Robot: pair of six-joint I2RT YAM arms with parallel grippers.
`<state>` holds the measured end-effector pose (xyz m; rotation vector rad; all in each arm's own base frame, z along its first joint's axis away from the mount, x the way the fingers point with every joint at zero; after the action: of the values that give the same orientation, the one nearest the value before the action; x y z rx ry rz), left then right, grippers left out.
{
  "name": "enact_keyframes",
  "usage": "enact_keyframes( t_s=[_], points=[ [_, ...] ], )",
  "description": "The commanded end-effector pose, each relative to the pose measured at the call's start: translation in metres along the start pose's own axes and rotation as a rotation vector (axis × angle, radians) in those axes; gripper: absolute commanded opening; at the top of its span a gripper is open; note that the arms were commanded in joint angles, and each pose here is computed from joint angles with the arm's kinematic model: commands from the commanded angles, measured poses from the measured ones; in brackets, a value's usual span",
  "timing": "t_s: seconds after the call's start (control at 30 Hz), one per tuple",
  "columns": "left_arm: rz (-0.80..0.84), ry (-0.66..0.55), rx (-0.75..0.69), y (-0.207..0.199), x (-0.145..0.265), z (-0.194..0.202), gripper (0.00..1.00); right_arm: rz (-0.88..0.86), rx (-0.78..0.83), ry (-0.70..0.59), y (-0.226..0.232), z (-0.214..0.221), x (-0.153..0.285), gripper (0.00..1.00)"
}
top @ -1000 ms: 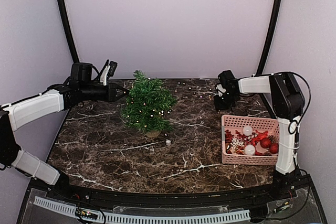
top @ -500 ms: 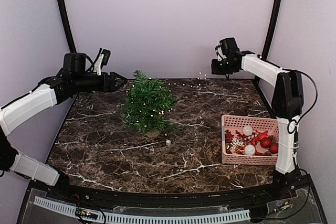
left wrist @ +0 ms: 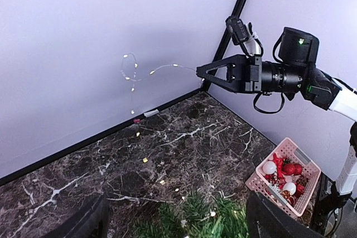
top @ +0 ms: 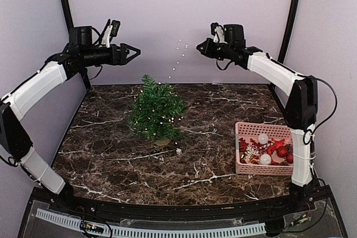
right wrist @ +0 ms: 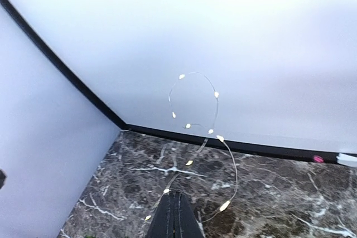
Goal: Decorate the small christmas tree
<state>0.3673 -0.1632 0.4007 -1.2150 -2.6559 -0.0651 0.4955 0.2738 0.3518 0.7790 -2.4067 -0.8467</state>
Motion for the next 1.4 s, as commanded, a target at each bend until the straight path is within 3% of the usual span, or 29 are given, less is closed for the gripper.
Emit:
enact_keyframes(
  t_s=[0.0, 0.3, 0.83, 1.37],
  points=[
    [0.155, 0.020, -0.003, 0.007, -0.033, 0.002, 0.87, -0.257, -0.043, -0.027, 0.049, 0.001, 0.003, 0.00],
    [0.240, 0.046, 0.078, 0.033, -0.089, 0.023, 0.86, -0.393, -0.045, -0.014, 0.087, 0.016, 0.009, 0.00],
    [0.308, -0.024, 0.191, 0.039, -0.119, 0.046, 0.83, -0.444, -0.054, -0.020, 0.096, 0.022, 0.024, 0.00],
    [0.346, -0.094, 0.278, 0.041, -0.135, 0.046, 0.63, -0.498, -0.066, 0.002, 0.104, 0.030, 0.033, 0.00]
  ],
)
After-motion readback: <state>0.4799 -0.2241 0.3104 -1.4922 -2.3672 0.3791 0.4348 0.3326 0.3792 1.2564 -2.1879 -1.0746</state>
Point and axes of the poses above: each gripper's point midway between its finger pads, its own x axis back along the fingers, its own y axis along the line the jaws close on, z = x × y, the point moved 8 cm from there along x, back along the fingers, and after that the axes turned 13 degrees about -x, right-handed, at the moved point
